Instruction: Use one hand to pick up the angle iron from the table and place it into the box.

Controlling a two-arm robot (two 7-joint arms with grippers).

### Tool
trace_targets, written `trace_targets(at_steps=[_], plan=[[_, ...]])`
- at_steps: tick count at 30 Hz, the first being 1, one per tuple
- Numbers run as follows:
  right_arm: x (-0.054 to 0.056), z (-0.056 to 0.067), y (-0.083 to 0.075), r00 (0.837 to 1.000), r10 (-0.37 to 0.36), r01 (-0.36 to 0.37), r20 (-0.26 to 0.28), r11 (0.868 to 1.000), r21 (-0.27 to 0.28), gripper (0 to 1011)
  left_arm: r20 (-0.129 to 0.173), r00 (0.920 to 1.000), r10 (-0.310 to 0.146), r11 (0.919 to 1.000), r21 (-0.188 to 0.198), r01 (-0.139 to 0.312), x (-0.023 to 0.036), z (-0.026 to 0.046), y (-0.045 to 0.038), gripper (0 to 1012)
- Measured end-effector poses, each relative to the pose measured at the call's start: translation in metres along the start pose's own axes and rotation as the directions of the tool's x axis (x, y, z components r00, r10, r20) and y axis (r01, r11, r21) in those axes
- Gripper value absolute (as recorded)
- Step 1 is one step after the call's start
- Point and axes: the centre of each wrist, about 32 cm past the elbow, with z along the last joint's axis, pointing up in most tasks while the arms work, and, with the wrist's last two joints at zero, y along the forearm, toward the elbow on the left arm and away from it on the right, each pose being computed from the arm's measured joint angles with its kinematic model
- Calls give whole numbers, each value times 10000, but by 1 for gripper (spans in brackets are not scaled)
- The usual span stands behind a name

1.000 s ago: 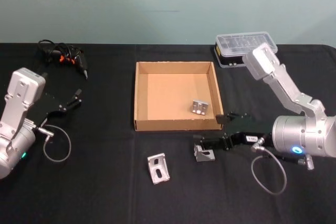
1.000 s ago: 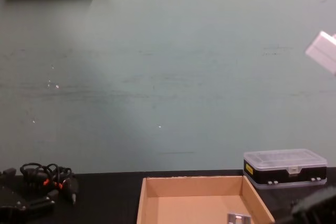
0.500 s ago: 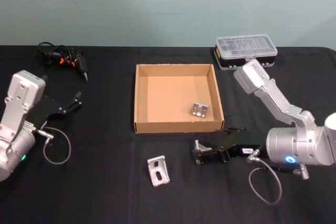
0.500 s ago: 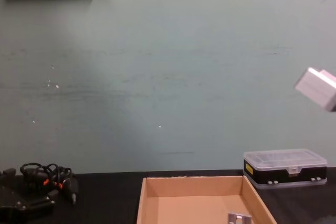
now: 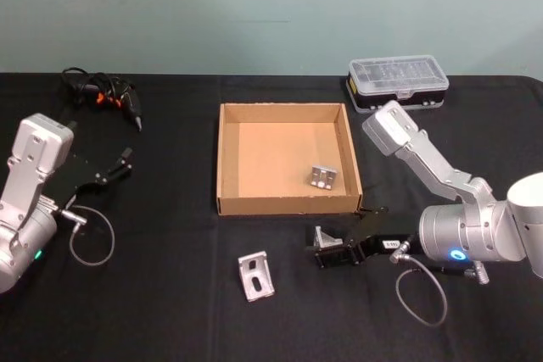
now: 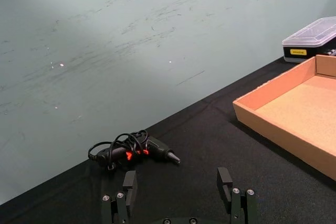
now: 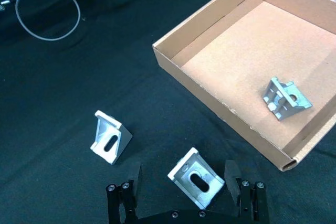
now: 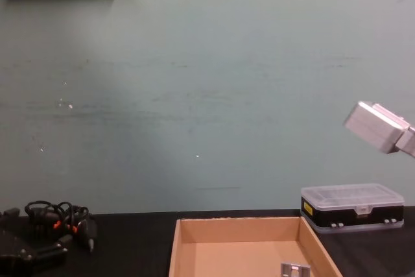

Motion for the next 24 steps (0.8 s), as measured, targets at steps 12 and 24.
trace_targets(at_steps=[12, 24], plan=[[108, -6, 57, 9950, 604, -575, 799, 9976, -378, 1003, 0, 10000, 1, 10000, 0, -1, 0, 0, 0, 1000], [269, -9, -8, 9814, 963, -866, 1662, 9941, -647, 1003, -1, 10000, 0, 10000, 0, 0, 0, 0, 0, 1000]])
